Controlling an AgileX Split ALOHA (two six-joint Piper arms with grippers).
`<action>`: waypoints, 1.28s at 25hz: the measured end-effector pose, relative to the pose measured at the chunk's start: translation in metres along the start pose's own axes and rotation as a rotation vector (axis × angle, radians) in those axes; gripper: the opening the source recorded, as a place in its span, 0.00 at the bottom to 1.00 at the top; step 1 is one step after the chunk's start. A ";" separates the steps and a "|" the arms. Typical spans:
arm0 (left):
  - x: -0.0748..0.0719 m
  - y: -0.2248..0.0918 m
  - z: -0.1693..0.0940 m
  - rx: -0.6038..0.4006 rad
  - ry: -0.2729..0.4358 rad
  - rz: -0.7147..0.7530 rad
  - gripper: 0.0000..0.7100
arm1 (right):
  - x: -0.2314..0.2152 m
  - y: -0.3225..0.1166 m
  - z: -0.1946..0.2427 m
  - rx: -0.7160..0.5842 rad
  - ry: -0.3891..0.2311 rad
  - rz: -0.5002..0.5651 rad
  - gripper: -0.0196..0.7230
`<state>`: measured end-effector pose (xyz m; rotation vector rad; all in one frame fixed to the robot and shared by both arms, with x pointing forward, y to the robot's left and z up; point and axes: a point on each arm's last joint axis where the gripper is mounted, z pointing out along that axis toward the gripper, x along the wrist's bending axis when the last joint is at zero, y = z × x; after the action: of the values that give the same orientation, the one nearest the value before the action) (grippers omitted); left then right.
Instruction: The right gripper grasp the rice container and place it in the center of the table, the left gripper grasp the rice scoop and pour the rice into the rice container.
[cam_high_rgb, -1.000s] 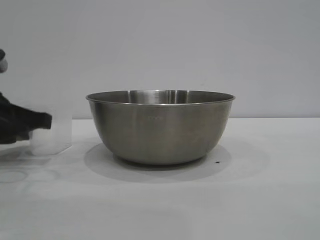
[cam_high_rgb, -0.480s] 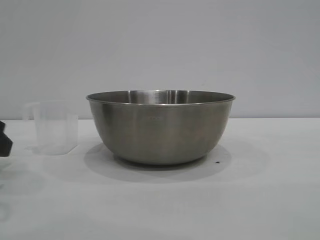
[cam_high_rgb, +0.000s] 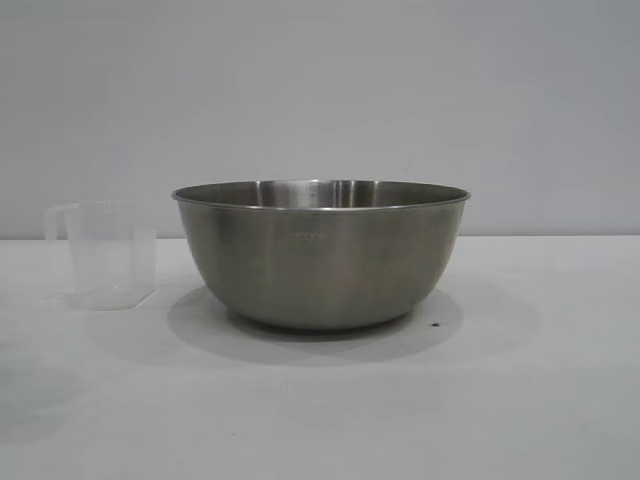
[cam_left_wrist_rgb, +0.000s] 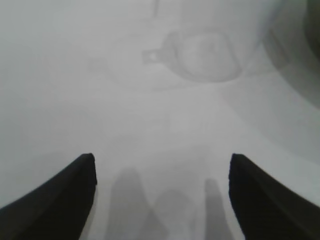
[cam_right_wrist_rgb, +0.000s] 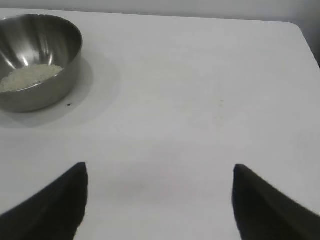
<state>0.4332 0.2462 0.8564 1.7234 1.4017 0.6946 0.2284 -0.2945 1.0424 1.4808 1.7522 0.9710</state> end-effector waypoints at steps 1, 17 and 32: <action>0.000 0.000 0.000 0.001 0.000 0.000 0.69 | 0.000 0.000 0.000 0.000 0.000 0.000 0.75; -0.004 0.015 0.028 0.174 -0.021 0.038 0.69 | 0.000 0.000 0.000 0.000 0.000 0.000 0.75; -0.005 0.106 -0.032 0.353 0.039 0.116 0.69 | 0.000 0.000 0.000 0.000 0.000 0.000 0.75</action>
<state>0.4632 0.2410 0.9632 2.0881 1.5297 0.5684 0.2284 -0.2945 1.0424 1.4808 1.7522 0.9710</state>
